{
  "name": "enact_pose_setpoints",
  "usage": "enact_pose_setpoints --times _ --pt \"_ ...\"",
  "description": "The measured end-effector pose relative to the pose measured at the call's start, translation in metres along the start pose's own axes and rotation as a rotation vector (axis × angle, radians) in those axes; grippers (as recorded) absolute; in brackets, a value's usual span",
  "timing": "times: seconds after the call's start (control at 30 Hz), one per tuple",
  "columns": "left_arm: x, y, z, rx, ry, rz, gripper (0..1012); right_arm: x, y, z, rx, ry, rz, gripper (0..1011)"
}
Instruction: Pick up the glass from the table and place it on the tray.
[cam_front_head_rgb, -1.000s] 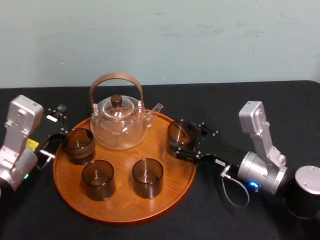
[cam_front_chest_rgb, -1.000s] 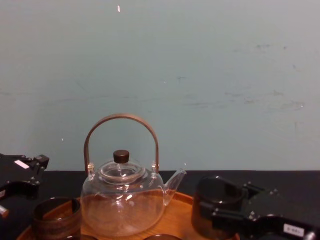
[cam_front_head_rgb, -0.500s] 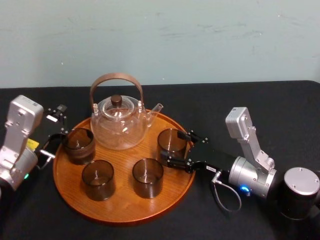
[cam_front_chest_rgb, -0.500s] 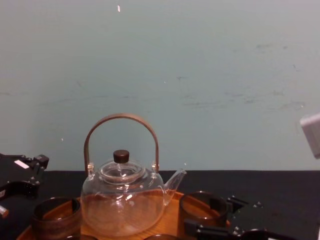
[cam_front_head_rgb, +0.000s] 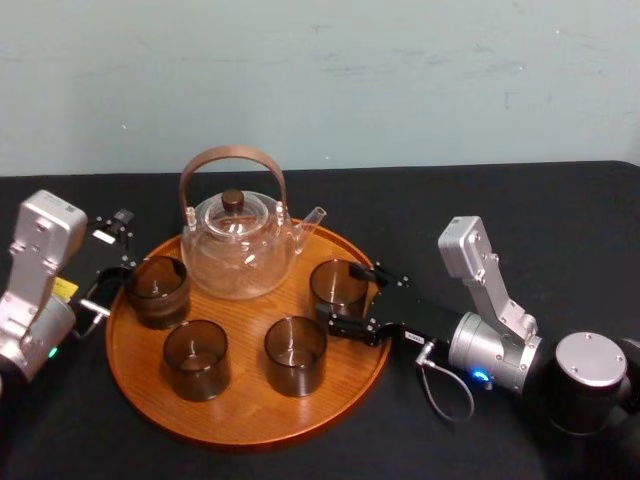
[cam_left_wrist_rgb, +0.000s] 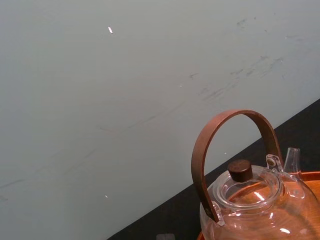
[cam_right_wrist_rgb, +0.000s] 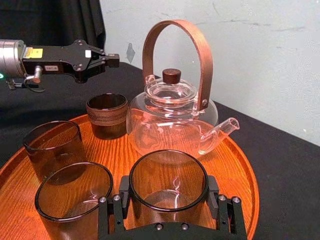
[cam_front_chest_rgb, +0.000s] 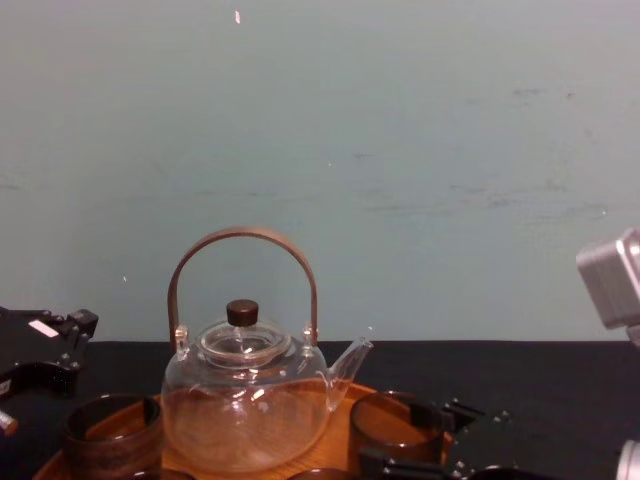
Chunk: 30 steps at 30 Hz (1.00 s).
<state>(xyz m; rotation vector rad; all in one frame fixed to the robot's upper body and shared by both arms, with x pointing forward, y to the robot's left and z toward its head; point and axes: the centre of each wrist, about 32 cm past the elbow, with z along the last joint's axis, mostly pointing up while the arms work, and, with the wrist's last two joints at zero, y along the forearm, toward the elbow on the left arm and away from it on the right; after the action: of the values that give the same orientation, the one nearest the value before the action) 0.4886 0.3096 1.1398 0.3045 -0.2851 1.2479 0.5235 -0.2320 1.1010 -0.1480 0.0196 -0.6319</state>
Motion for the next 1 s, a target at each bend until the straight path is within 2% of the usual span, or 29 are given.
enact_pose_setpoints --times 1.0 --pt "0.0000 0.0000 0.0000 0.000 0.000 0.000 0 -0.0007 0.0048 -0.0025 -0.012 -0.010 0.002 903"
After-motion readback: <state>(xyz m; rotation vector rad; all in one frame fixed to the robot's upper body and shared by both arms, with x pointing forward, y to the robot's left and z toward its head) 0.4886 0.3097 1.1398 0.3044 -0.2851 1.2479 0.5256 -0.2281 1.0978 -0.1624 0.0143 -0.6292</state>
